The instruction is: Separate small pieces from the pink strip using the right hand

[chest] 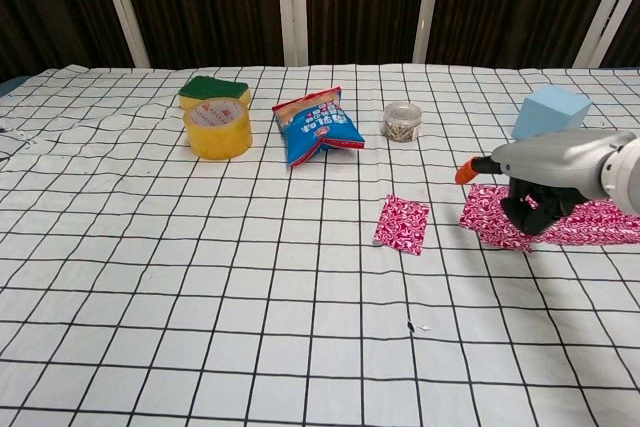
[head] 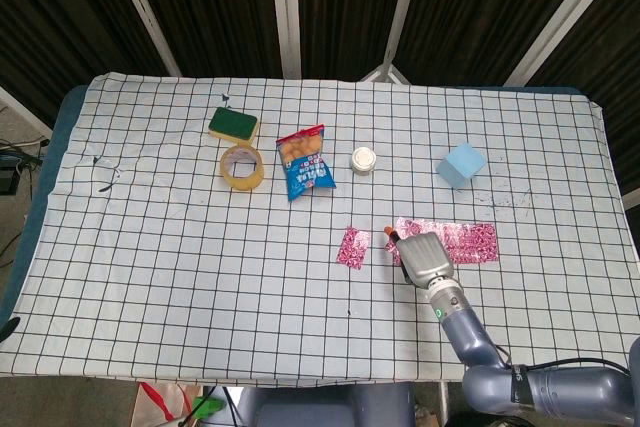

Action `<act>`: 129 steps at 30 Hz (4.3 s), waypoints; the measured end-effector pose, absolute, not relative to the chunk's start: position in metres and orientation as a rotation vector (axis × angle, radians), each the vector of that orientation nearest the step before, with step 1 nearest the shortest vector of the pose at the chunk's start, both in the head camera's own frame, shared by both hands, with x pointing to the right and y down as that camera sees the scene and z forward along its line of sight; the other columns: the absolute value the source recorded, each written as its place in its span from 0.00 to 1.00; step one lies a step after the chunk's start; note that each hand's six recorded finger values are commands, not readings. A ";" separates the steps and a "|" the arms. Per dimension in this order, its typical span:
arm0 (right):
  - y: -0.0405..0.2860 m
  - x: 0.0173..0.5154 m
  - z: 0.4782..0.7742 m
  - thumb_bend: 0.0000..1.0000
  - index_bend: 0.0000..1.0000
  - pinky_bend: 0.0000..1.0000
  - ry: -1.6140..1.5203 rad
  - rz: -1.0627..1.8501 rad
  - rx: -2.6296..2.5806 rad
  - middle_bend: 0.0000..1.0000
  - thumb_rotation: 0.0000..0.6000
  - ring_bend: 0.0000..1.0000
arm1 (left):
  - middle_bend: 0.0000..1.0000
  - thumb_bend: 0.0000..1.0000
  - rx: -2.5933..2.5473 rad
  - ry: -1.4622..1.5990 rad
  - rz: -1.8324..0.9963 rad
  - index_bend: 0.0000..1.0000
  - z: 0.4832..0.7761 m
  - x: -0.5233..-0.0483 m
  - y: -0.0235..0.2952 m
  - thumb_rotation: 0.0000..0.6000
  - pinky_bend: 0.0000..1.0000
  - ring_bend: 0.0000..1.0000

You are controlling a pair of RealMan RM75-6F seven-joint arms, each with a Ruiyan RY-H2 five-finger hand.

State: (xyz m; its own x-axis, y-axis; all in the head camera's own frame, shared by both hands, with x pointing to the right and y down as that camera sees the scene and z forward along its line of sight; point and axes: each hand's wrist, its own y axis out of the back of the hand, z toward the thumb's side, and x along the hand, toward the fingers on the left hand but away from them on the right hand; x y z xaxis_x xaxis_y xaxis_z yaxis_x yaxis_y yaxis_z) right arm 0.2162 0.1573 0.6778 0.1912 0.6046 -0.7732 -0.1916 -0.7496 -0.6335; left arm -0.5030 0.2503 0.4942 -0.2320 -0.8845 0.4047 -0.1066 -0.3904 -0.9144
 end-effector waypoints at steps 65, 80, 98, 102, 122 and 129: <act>0.205 0.243 0.682 0.76 0.18 0.49 -0.254 1.660 -1.864 0.80 1.00 0.79 | 0.00 0.26 -1.415 1.197 -1.698 0.16 0.498 -0.499 0.250 1.00 0.06 0.00; 0.226 0.256 0.669 0.76 0.19 0.49 -0.212 1.652 -1.856 0.80 1.00 0.79 | 0.00 0.26 -1.414 1.194 -1.699 0.16 0.498 -0.499 0.250 1.00 0.06 0.00; 0.253 0.270 0.656 0.76 0.19 0.49 -0.237 1.636 -1.884 0.80 1.00 0.79 | 0.00 0.26 -1.416 1.186 -1.699 0.16 0.498 -0.497 0.251 1.00 0.06 0.00; 0.244 0.269 0.652 0.76 0.19 0.49 -0.293 1.623 -1.869 0.80 1.00 0.79 | 0.00 0.26 -1.413 1.190 -1.699 0.16 0.498 -0.497 0.251 1.00 0.06 0.00; 0.224 0.261 0.685 0.76 0.19 0.49 -0.270 1.685 -1.880 0.80 1.00 0.79 | 0.00 0.26 -1.393 1.196 -1.707 0.16 0.497 -0.499 0.250 1.00 0.06 0.00; 0.231 0.260 0.685 0.76 0.19 0.49 -0.242 1.688 -1.880 0.80 1.00 0.79 | 0.00 0.26 -1.400 1.189 -1.705 0.16 0.498 -0.498 0.250 1.00 0.06 0.00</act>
